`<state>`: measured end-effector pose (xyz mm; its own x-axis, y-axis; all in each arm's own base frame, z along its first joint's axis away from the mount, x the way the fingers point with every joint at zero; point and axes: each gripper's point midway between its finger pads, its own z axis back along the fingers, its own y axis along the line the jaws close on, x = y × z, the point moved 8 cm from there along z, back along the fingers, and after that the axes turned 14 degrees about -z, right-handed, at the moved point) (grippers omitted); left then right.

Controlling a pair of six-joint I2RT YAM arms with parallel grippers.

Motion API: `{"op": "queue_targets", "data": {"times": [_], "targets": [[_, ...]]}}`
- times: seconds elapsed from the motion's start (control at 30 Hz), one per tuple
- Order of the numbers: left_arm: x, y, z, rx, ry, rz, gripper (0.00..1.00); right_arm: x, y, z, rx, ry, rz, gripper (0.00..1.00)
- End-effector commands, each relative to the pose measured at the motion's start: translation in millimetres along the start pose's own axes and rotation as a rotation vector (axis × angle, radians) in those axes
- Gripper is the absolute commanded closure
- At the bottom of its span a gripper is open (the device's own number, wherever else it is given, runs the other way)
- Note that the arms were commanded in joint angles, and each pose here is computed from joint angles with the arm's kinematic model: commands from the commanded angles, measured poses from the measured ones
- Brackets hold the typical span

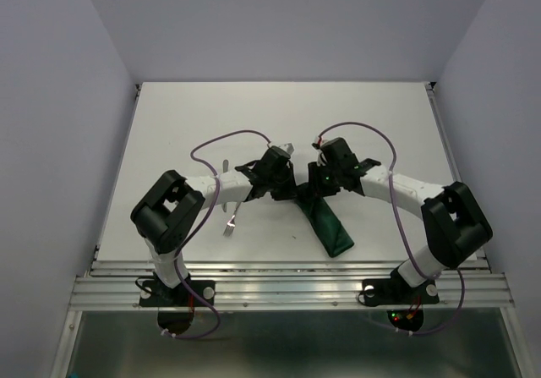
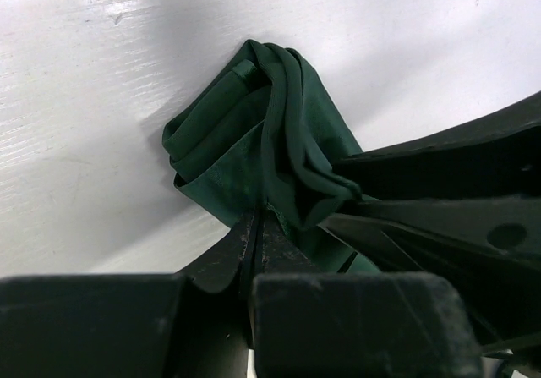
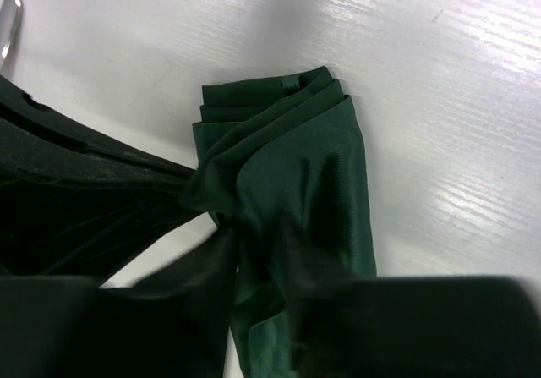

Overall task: Fold the napkin into a case and place the utensils inside
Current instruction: Stuff the top corner of the smaller-rectangle-folded napkin into the folded napkin.

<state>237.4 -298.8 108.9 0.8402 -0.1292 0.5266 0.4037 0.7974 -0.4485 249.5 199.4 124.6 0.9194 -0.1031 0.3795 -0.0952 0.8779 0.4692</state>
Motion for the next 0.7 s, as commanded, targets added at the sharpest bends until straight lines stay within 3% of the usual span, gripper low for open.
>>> {"op": "queue_targets", "data": {"times": [0.0,0.07,0.17,0.33,0.67], "targets": [[3,-1,1,-0.022,-0.025,-0.002,1.00,6,12,19,0.048,-0.068,-0.010,0.60],[4,-1,2,-0.023,-0.029,-0.002,1.00,3,12,24,0.059,-0.079,-0.019,0.47],[4,-1,3,-0.024,-0.031,-0.005,1.00,-2,10,35,0.065,-0.107,-0.037,0.40],[4,1,3,-0.024,-0.030,-0.003,1.00,-13,0,54,-0.019,-0.128,-0.045,0.41],[9,7,3,-0.021,-0.040,0.014,1.00,-75,-5,70,-0.244,-0.061,-0.061,0.41]]}}
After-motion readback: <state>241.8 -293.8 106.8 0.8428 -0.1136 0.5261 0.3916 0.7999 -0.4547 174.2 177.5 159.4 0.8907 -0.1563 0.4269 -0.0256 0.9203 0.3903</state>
